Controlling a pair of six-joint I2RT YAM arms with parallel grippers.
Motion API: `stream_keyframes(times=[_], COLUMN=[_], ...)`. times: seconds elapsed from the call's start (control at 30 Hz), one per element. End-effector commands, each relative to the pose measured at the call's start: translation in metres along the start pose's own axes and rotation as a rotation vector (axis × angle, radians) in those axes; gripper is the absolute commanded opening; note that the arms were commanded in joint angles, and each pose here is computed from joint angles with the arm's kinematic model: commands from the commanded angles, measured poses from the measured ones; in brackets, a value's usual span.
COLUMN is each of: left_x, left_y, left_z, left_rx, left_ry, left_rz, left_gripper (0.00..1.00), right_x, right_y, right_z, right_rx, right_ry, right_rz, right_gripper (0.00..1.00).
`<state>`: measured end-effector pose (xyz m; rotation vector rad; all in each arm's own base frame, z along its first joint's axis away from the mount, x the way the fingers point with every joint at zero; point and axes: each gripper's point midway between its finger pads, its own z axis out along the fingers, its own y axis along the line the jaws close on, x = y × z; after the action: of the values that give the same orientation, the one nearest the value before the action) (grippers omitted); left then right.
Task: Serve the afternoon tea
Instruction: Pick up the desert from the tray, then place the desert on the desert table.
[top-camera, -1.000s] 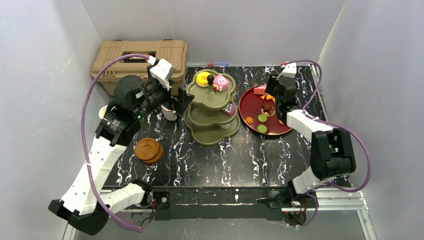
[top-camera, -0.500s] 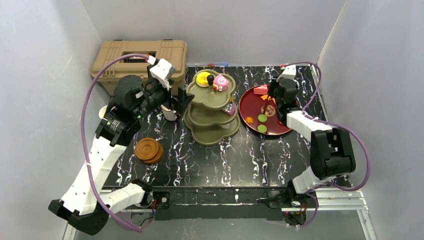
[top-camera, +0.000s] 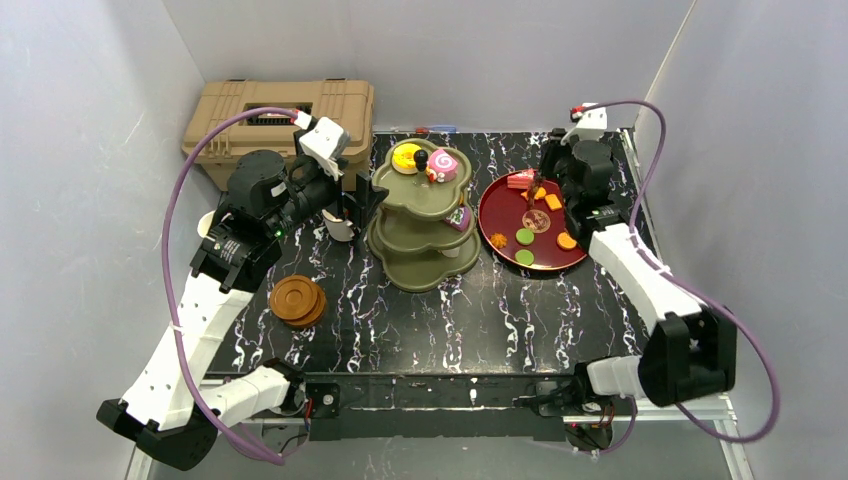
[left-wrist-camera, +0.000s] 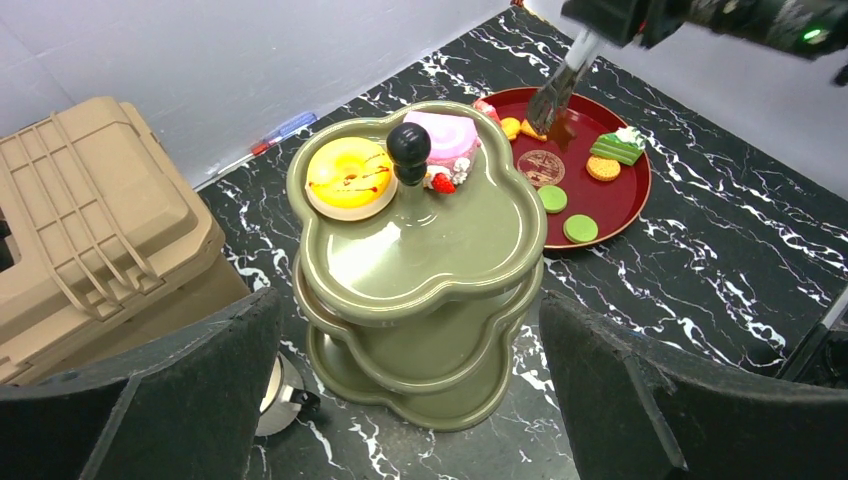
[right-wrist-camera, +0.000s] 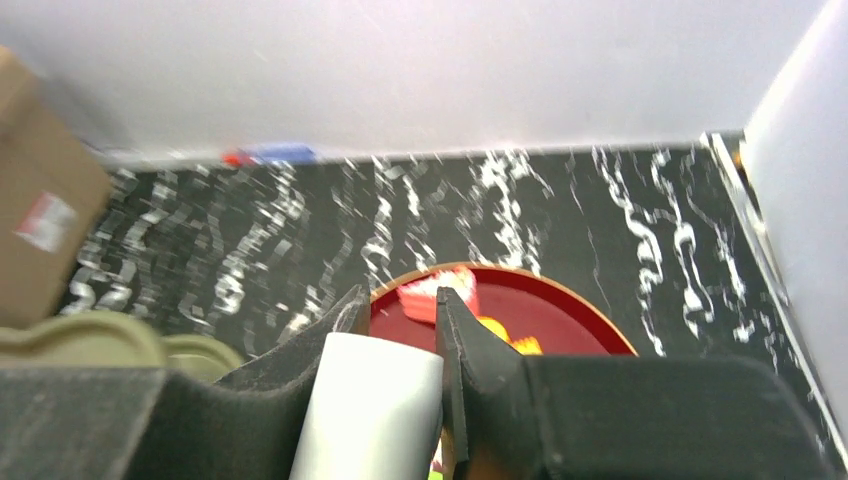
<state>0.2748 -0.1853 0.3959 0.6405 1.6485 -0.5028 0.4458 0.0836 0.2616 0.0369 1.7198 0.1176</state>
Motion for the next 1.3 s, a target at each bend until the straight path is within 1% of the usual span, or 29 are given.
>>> stream_keyframes(times=[0.0,0.07,0.13,0.27,0.33,0.43,0.57,0.7,0.8,1.0,1.27], left_x=[-0.020,-0.021,-0.022,-0.022,-0.022,-0.023,-0.022,-0.022,-0.023,-0.022,-0.017], left_y=[0.001,0.000,0.001,0.001,0.001,0.002,0.002,0.001,0.001,0.000,-0.004], left_z=[-0.011,-0.012,-0.013,-0.015,-0.016,-0.015,-0.014,-0.015,-0.016,-0.015,-0.011], left_rx=[-0.014,-0.011,-0.012,-0.019,-0.023,-0.025,-0.024,-0.022,-0.022,-0.017,0.010], left_ry=[-0.065,-0.067,-0.067,-0.066,-0.067,-0.067,-0.066,-0.066,-0.067,-0.069,-0.061], left_rz=[0.018,0.016,0.016,0.012,0.009,0.003,-0.004,-0.002,0.005,0.002,0.005], left_gripper=[0.98,0.98,0.98,0.98,0.98,0.98,0.98,0.98,0.98,0.98,0.98], right_x=[-0.088,-0.101,-0.121,-0.185,-0.210,-0.230,-0.233,-0.223,-0.218,-0.206,-0.192], right_y=[0.033,0.037,0.049,0.070,0.079,0.098,0.138,0.182,0.202,0.225,0.226], right_z=[-0.042,-0.054,-0.069,-0.107,-0.123,-0.137,-0.143,-0.148,-0.153,-0.152,-0.154], right_rx=[-0.066,-0.088,-0.157,-0.268,-0.325,-0.427,-0.538,-0.605,-0.633,-0.669,-0.674], right_ry=[-0.145,-0.161,-0.192,-0.283,-0.318,-0.347,-0.355,-0.348,-0.356,-0.346,-0.368], right_rz=[0.031,0.081,0.160,0.272,0.319,0.390,0.432,0.404,0.389,0.339,0.260], right_gripper=[0.01,0.01,0.01,0.01,0.01,0.01,0.01,0.01,0.01,0.01,0.01])
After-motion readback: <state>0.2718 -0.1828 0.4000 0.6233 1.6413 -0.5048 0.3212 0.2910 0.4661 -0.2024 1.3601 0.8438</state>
